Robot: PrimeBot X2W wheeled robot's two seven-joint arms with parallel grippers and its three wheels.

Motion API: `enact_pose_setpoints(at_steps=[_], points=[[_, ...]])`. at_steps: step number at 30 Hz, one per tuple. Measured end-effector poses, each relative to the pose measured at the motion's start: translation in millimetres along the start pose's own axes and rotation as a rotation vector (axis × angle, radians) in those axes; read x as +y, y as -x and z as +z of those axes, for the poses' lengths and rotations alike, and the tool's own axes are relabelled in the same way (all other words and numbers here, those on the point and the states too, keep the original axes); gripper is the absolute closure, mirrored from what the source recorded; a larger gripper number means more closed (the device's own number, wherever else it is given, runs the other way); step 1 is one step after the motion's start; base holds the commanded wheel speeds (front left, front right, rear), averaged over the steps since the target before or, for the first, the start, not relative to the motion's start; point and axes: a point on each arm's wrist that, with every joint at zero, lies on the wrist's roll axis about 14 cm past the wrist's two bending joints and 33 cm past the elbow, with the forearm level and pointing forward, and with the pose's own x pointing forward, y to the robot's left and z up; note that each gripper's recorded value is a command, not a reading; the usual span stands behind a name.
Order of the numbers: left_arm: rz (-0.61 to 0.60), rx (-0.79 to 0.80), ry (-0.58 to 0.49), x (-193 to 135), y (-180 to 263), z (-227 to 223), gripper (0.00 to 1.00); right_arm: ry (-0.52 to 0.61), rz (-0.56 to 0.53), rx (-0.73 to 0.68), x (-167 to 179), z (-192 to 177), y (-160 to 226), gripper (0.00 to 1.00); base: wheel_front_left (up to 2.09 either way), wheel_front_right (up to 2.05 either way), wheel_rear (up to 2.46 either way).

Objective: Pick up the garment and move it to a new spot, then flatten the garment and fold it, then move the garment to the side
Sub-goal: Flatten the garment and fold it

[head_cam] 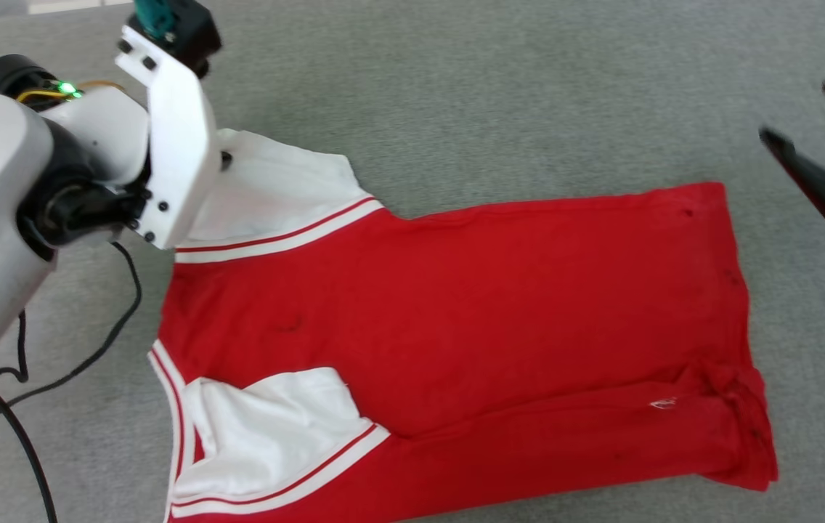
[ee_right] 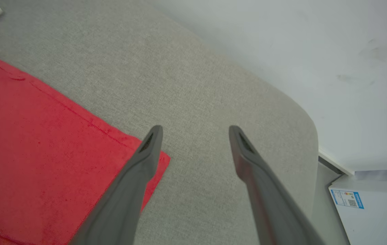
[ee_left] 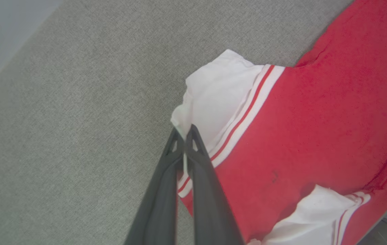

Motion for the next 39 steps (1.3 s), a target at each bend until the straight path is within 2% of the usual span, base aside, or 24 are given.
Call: enact_pose_setpoints(at_steps=[2, 8, 10, 18, 21, 22, 23, 24, 32, 39], points=[[0.0, -0.007, -0.015, -3.3, 4.7, -2.0, 1.0, 0.005, 0.055, 0.154, 5.7, -16.4, -4.1, 0.0, 0.0, 0.0, 0.0], [-0.013, -0.04, -0.039, -8.0, 6.2, 0.6, 1.0, -0.05, 0.155, 0.475, 10.2, -51.0, -16.6, 0.0, 0.0, 0.0, 0.0], [-0.009, -0.039, -0.049, -6.0, 3.5, -0.5, 1.0, -0.086, 0.188, 0.532, 17.0, -60.3, -25.3, 0.0, 0.0, 0.0, 0.0], [-0.004, -0.011, -0.043, 5.9, -12.5, -14.0, 1.0, -0.103, 0.302, 0.692, 62.0, -109.2, -56.6, 0.0, 0.0, 0.0, 0.0], [-0.003, -0.006, -0.038, 8.4, -16.0, -18.1, 1.0, -0.101, 0.316, 0.702, 68.4, -118.4, -62.1, 0.0, 0.0, 0.0, 0.0], [-0.003, -0.004, -0.037, 8.7, -16.8, -19.6, 1.0, -0.121, 0.322, 0.696, 70.0, -119.2, -63.8, 0.25, 0.0, 0.0, 0.0], [-0.002, -0.004, -0.037, 8.9, -17.0, -20.4, 1.0, -0.136, 0.32, 0.685, 69.6, -119.0, -65.0, 0.79, 0.0, 0.0, 0.0], [-0.001, -0.011, -0.037, 8.7, -16.3, -19.4, 1.0, -0.143, 0.318, 0.67, 69.8, -117.7, -65.6, 1.0, 0.0, 0.0, 0.0], [0.023, -0.096, -0.046, 1.5, 14.4, -7.9, 1.0, -0.175, 0.296, 0.451, 66.9, -76.0, -56.9, 1.0, 0.0, 0.0, 0.0], [0.025, -0.161, -0.068, -22.7, 57.7, -14.6, 1.0, -0.177, 0.285, 0.317, 65.2, -57.8, -16.8, 1.0, 0.0, 0.0, 0.0]])
